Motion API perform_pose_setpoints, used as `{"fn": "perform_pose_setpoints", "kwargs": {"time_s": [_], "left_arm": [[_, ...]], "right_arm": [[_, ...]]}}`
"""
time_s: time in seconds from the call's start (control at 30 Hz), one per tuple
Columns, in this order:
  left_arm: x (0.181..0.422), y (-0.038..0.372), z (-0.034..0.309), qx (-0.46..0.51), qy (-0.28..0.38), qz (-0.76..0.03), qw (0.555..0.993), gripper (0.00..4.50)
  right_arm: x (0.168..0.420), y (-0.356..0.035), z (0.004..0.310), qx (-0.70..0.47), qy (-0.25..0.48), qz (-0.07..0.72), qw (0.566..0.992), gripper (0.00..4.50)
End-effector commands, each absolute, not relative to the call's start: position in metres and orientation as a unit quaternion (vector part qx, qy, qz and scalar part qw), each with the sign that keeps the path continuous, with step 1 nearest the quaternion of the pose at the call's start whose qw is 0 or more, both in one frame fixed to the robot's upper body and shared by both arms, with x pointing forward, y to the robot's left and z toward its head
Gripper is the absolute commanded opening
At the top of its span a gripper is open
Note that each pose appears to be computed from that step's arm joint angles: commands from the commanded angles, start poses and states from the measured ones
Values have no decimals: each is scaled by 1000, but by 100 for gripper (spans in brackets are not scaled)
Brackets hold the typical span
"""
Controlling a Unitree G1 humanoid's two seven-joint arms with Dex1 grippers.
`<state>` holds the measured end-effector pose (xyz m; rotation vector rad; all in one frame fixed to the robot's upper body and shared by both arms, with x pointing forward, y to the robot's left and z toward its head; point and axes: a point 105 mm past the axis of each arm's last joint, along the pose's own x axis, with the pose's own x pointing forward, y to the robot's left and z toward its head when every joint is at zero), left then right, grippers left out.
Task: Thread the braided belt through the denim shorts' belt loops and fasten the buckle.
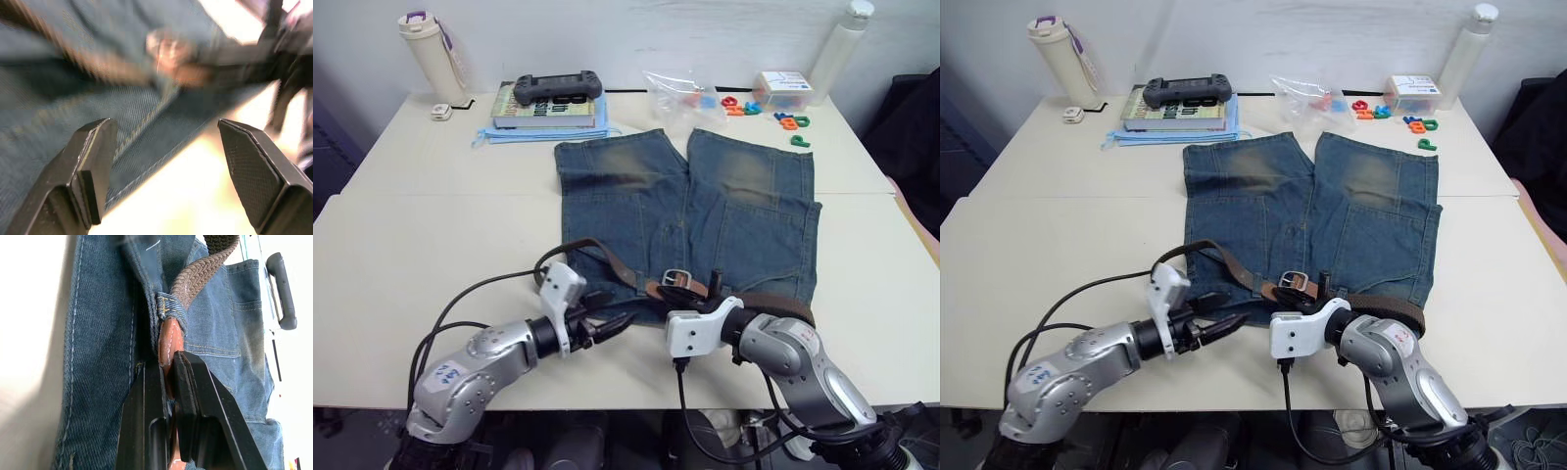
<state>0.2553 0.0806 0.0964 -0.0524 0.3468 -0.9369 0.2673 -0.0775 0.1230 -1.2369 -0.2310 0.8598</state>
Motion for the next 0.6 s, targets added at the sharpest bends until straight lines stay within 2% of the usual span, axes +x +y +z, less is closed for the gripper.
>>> {"fn": "perform_pose_setpoints", "kwargs": {"time_s": [0.03,0.27,0.47,0.6], "left_arm": [[257,83,70,13,206,-445,871,365],[249,106,38,76,260,-453,849,365],[252,116,36,79,267,-445,851,365],[252,116,36,80,266,-445,851,365]], "right_arm": [[263,-80,144,-559,-130,375,728,0],[259,-94,163,-548,-123,365,742,0],[243,-97,172,-524,-112,392,748,0],[243,-100,171,-512,-96,386,761,0]]}}
